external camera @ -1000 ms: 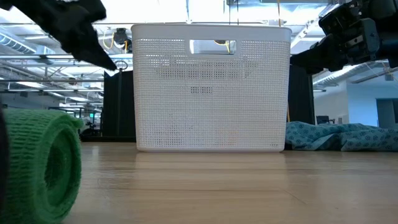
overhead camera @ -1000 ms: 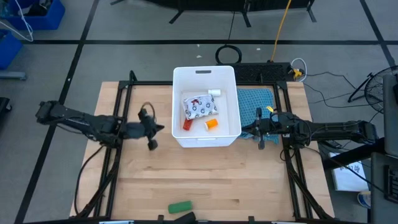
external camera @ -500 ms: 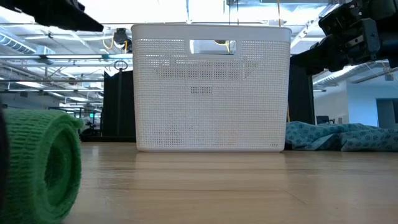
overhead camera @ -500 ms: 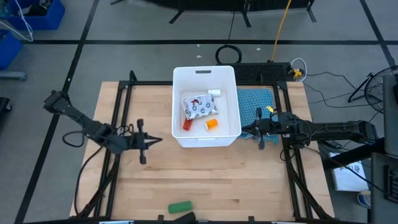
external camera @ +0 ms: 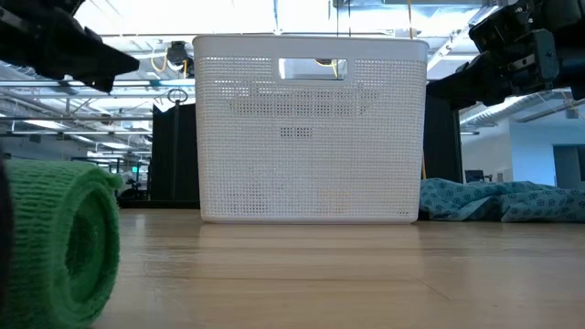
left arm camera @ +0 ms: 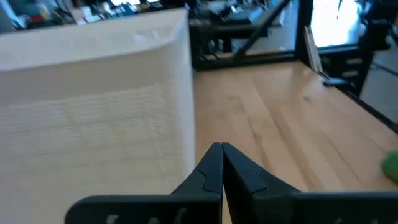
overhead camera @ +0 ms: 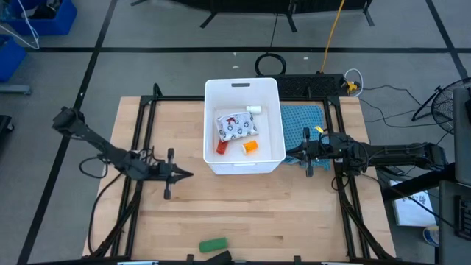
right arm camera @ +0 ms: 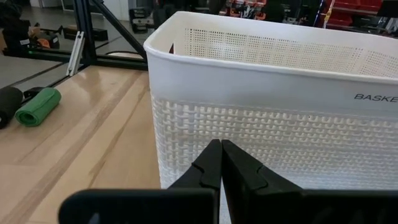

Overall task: Pick & place medical supplies in basket/bin
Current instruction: Put the green bandage into the white bin

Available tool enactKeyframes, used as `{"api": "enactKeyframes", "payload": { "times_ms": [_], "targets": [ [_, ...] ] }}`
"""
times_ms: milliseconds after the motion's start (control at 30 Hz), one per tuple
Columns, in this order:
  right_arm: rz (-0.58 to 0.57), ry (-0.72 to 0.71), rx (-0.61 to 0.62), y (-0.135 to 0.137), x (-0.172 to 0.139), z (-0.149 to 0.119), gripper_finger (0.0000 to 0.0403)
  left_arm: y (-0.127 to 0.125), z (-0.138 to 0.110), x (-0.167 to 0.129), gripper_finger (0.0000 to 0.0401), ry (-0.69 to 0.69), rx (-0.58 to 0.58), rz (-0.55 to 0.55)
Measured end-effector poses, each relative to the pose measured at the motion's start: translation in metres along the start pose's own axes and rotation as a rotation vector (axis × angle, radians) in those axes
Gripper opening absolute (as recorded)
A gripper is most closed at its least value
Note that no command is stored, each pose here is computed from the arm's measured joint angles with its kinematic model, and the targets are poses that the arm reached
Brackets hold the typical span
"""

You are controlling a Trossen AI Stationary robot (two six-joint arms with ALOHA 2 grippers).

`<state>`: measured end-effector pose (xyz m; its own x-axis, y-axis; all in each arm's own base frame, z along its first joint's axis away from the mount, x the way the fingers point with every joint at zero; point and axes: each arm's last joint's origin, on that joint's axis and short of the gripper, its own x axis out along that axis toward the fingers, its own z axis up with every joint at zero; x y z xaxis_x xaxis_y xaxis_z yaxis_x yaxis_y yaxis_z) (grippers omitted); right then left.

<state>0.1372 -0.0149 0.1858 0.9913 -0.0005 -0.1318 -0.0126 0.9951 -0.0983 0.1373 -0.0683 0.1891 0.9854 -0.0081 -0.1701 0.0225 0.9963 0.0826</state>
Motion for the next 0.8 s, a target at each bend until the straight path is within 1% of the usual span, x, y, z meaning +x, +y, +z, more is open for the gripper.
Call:
{"api": "enactKeyframes", "payload": {
  "times_ms": [100, 167, 233, 300, 467, 600, 700, 800],
  "targets": [
    [0.0, 0.0, 0.0, 0.0, 0.0, 0.0, 0.0, -0.013, 0.014, 0.007, 0.0001, 0.012, -0.007, -0.044],
    [0.0, 0.001, 0.0, 0.0, 0.0, 0.0, 0.0, -0.028, 0.027, 0.015, 0.0001, 0.031, -0.007, -0.072],
    [0.0, 0.0, 0.0, 0.0, 0.0, 0.0, 0.0, -0.046, 0.039, 0.025, 0.0001, 0.082, 0.011, -0.075],
    [0.0, 0.001, 0.0, 0.0, 0.0, 0.0, 0.0, -0.066, 0.05, 0.038, 0.0001, 0.156, 0.008, -0.06],
    [0.0, 0.001, 0.0, 0.0, 0.0, 0.0, 0.0, -0.11, 0.077, 0.071, 0.0003, 0.415, -0.062, -0.025],
    [0.0, 0.001, 0.0, 0.0, 0.0, 0.0, 0.0, -0.136, 0.091, 0.091, 0.0004, 0.609, -0.083, 0.022],
    [0.0, 0.0, 0.0, 0.0, 0.0, 0.0, 0.0, -0.15, 0.1, 0.105, 0.0007, 0.67, -0.134, 0.054],
    [0.001, 0.0, 0.0, 0.0, 0.0, 0.0, 0.0, -0.166, 0.108, 0.12, 0.0028, 0.694, -0.183, 0.014]
  ]
}}
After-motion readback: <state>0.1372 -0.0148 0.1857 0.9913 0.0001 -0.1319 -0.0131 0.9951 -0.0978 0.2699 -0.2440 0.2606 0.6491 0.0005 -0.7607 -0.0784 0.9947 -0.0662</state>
